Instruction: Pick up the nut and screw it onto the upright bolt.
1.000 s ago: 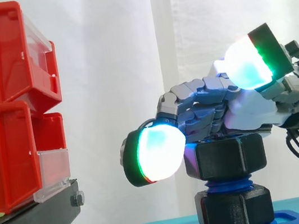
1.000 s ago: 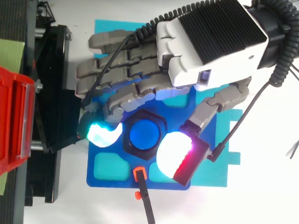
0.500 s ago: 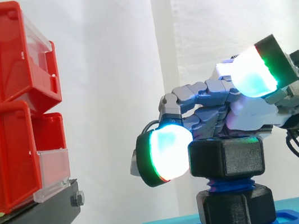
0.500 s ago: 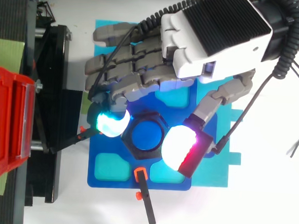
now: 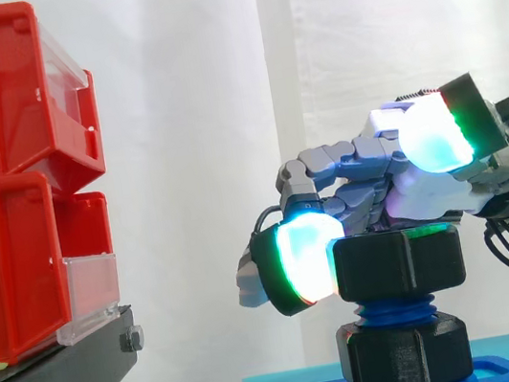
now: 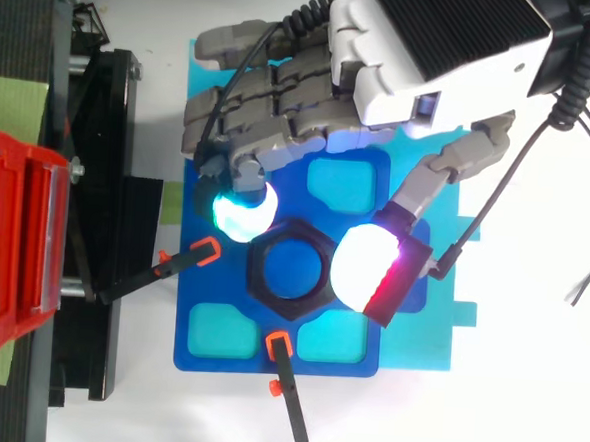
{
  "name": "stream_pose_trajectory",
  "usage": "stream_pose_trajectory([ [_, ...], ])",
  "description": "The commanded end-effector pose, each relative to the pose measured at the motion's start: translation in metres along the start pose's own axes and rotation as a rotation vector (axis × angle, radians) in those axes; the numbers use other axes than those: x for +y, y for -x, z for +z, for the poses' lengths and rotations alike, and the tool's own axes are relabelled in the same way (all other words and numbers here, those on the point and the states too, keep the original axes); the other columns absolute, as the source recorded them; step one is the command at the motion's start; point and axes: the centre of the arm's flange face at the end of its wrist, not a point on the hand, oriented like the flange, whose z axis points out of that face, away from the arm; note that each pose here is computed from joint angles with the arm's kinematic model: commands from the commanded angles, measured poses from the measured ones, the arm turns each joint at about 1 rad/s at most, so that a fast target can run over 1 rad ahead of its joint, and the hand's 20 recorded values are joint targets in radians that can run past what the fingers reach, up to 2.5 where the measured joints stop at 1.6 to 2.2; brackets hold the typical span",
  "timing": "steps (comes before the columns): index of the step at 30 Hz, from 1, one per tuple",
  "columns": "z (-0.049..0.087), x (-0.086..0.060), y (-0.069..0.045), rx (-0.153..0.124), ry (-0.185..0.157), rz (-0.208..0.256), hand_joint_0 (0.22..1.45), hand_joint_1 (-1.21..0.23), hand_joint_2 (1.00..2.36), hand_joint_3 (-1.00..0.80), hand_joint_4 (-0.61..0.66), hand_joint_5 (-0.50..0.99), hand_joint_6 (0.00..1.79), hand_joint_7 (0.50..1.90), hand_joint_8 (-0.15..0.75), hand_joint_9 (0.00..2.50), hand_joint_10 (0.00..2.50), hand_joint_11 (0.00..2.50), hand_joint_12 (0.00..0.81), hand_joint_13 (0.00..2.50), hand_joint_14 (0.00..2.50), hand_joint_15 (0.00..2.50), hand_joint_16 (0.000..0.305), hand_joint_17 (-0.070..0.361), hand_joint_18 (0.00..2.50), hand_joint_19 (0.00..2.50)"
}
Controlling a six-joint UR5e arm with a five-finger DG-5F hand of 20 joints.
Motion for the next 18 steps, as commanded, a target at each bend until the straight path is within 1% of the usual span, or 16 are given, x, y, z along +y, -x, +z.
stream_pose_trajectory([
  [1,-0.004,-0.003,0.003,-0.003,0.0,-0.009,0.48,-0.25,1.0,-0.5,0.19,-0.08,0.5,1.53,0.282,0.63,0.0,0.0,0.314,0.5,0.0,0.0,0.033,0.075,0.2,0.0],
  [3,-0.005,-0.004,0.004,-0.001,0.003,-0.011,0.49,-0.26,1.0,-0.5,0.19,-0.08,0.5,1.56,0.279,0.67,0.0,0.0,0.313,0.52,0.0,0.0,0.033,0.074,0.23,0.0],
  [4,-0.006,-0.005,0.005,-0.002,0.003,-0.012,0.49,-0.26,1.0,-0.5,0.18,-0.08,0.52,1.54,0.278,0.69,0.0,0.01,0.308,0.54,0.0,0.0,0.032,0.073,0.25,0.0],
  [5,-0.006,-0.005,0.005,0.0,0.004,-0.012,0.49,-0.26,1.0,-0.5,0.19,-0.08,0.55,1.48,0.282,0.74,0.0,0.04,0.306,0.55,0.0,0.0,0.032,0.071,0.26,0.0],
  [6,-0.007,-0.005,0.005,-0.001,0.005,-0.013,0.49,-0.26,1.0,-0.5,0.19,-0.08,0.55,1.47,0.279,0.74,0.0,0.05,0.306,0.56,0.0,0.0,0.031,0.071,0.27,0.0],
  [10,-0.011,-0.008,0.007,0.005,0.004,-0.011,0.49,-0.27,1.0,-0.5,0.22,-0.06,0.61,1.33,0.277,0.82,0.0,0.07,0.294,0.61,0.0,0.0,0.03,0.067,0.33,0.0],
  [12,-0.012,-0.008,0.008,0.004,0.003,-0.011,0.5,-0.27,1.0,-0.5,0.21,-0.03,0.61,1.34,0.271,0.85,0.0,0.08,0.289,0.64,0.0,0.0,0.029,0.065,0.35,0.0],
  [14,-0.012,-0.009,0.01,0.002,0.003,-0.012,0.5,-0.27,1.0,-0.5,0.19,-0.01,0.62,1.27,0.263,0.93,0.0,0.06,0.275,0.68,0.0,0.0,0.028,0.062,0.39,0.0],
  [15,-0.012,-0.009,0.01,0.002,0.003,-0.012,0.5,-0.27,1.0,-0.5,0.17,-0.01,0.63,1.26,0.259,0.95,0.0,0.06,0.274,0.69,0.0,0.0,0.027,0.062,0.39,0.0],
  [17,-0.011,-0.008,0.014,-0.002,0.007,-0.017,0.5,-0.27,1.0,-0.5,0.17,-0.01,0.62,1.25,0.254,0.98,0.0,0.05,0.267,0.7,0.0,0.0,0.027,0.062,0.41,0.0],
  [18,-0.011,-0.008,0.014,-0.002,0.007,-0.017,0.5,-0.27,1.0,-0.5,0.18,-0.01,0.62,1.25,0.254,0.98,0.0,0.06,0.266,0.7,0.0,0.0,0.027,0.062,0.41,0.0],
])
